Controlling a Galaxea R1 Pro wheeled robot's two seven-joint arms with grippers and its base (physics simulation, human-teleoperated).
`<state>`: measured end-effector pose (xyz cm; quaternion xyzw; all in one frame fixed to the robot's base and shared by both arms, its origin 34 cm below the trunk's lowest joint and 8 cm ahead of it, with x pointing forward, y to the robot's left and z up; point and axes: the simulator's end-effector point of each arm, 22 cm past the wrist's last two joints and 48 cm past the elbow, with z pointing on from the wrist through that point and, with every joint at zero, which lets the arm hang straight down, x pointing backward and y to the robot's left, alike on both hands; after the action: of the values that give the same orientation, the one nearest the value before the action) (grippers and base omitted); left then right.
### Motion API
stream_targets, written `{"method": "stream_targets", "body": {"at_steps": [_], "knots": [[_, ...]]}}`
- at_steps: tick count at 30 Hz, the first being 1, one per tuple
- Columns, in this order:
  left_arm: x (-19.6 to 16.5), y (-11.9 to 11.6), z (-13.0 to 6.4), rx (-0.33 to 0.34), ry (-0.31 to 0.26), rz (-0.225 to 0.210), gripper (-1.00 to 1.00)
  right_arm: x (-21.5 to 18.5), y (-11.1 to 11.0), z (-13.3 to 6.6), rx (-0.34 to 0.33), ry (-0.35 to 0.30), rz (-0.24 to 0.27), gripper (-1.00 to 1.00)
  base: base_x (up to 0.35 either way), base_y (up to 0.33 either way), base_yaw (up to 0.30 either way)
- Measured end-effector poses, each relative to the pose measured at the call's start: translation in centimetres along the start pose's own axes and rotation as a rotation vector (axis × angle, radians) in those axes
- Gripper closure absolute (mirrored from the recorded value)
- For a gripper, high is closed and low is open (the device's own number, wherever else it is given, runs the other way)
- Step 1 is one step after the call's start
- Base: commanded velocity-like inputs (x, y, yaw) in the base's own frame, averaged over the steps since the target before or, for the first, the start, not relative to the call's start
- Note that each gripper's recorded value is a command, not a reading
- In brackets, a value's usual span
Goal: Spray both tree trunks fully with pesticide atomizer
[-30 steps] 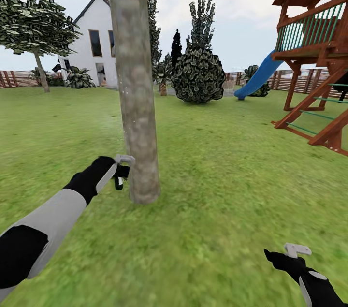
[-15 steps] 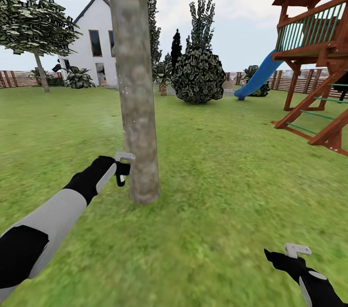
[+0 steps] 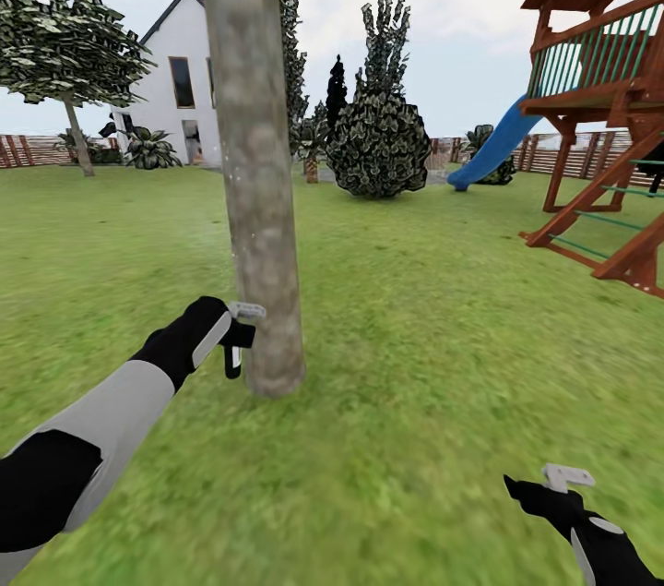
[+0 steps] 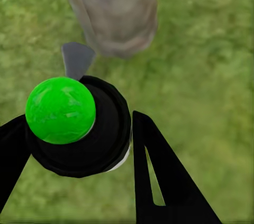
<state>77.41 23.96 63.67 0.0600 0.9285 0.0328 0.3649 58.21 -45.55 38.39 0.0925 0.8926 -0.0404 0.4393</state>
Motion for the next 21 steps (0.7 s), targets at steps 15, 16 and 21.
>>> {"method": "stream_targets", "body": {"at_steps": [15,16,21], "knots": [[1.2,0.0,0.5,-0.002,0.024,0.004,1.00,0.0,0.0,0.0,0.000,-0.001,0.001,-1.00,0.104,0.000,0.000],[1.4,0.0,0.7,-0.003,0.029,0.003,1.00,0.0,0.0,0.0,0.000,-0.001,0.001,-1.00,0.000,0.000,0.000],[4.5,1.0,2.1,-0.021,0.103,-0.012,1.00,0.0,0.0,0.0,0.000,0.000,0.001,-1.00,0.000,0.000,0.000]]}}
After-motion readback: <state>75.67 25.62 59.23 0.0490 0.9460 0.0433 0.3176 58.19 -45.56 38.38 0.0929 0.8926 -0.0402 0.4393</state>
